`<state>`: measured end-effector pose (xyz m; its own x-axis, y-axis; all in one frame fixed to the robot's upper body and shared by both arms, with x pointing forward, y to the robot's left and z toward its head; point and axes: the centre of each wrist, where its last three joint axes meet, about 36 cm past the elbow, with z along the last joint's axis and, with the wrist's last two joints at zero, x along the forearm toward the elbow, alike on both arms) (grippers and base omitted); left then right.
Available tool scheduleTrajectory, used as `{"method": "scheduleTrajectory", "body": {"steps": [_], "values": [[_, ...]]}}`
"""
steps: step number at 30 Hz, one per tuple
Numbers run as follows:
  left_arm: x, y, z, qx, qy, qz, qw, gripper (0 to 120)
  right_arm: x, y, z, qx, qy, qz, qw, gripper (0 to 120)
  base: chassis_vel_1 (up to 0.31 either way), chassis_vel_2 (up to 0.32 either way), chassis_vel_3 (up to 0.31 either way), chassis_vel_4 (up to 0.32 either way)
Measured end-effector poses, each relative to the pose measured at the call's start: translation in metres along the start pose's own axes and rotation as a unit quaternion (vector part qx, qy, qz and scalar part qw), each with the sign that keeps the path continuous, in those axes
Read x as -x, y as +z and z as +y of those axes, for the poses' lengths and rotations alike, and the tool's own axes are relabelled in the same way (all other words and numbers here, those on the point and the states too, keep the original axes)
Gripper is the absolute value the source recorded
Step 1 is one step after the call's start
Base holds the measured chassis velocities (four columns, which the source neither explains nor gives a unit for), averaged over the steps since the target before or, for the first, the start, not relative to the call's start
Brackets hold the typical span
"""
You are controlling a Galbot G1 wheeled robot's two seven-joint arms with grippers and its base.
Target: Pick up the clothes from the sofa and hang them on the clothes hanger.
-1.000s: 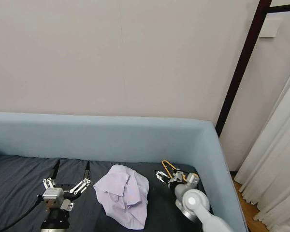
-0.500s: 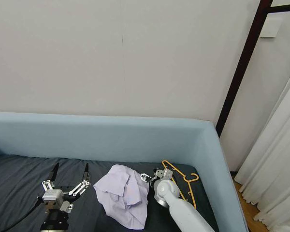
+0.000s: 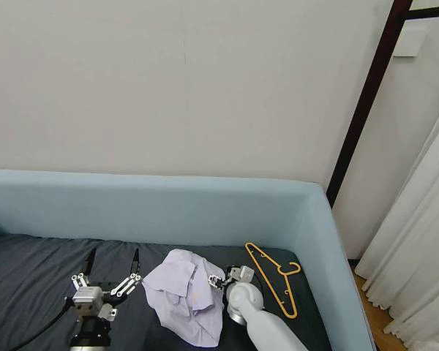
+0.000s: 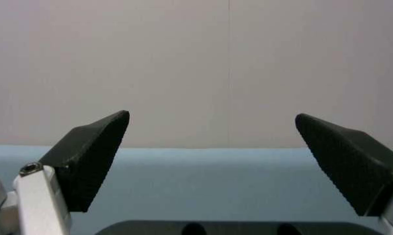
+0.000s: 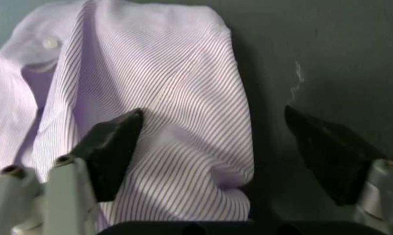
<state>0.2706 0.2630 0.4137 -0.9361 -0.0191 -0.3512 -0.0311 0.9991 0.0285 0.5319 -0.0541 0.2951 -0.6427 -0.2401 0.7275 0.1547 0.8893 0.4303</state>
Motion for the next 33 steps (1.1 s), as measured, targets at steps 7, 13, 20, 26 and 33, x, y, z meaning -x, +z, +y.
{"method": "scheduleTrajectory", "body": {"steps": [7, 13, 20, 26, 33], "values": [[0.001, 0.004, 0.000, 0.000, -0.005, 0.001, 1.0000, 100, -0.004, 0.005, 0.000, -0.009, -0.007, -0.006, 1.000, 51, 0.000, 0.000, 0.000, 0.000], [0.001, 0.006, -0.001, -0.002, -0.007, 0.002, 1.0000, 100, -0.005, 0.011, 0.000, -0.017, -0.008, -0.018, 1.000, 32, 0.000, 0.000, 0.000, 0.000], [0.002, 0.008, -0.004, -0.006, -0.006, 0.002, 1.0000, 100, -0.010, 0.014, -0.003, -0.020, -0.025, -0.062, 0.998, 4, 0.000, 0.000, 0.000, 0.000], [0.003, 0.009, -0.005, -0.007, -0.005, 0.001, 1.0000, 100, -0.036, 0.009, 0.007, -0.001, -0.070, -0.117, 0.991, 0, 0.000, 0.000, 0.000, 0.000], [0.004, 0.009, -0.005, -0.009, -0.004, 0.000, 1.0000, 100, -0.076, -0.013, 0.017, -0.010, -0.192, -0.249, 0.949, 0, 0.000, 0.000, 0.000, 0.000]]}}
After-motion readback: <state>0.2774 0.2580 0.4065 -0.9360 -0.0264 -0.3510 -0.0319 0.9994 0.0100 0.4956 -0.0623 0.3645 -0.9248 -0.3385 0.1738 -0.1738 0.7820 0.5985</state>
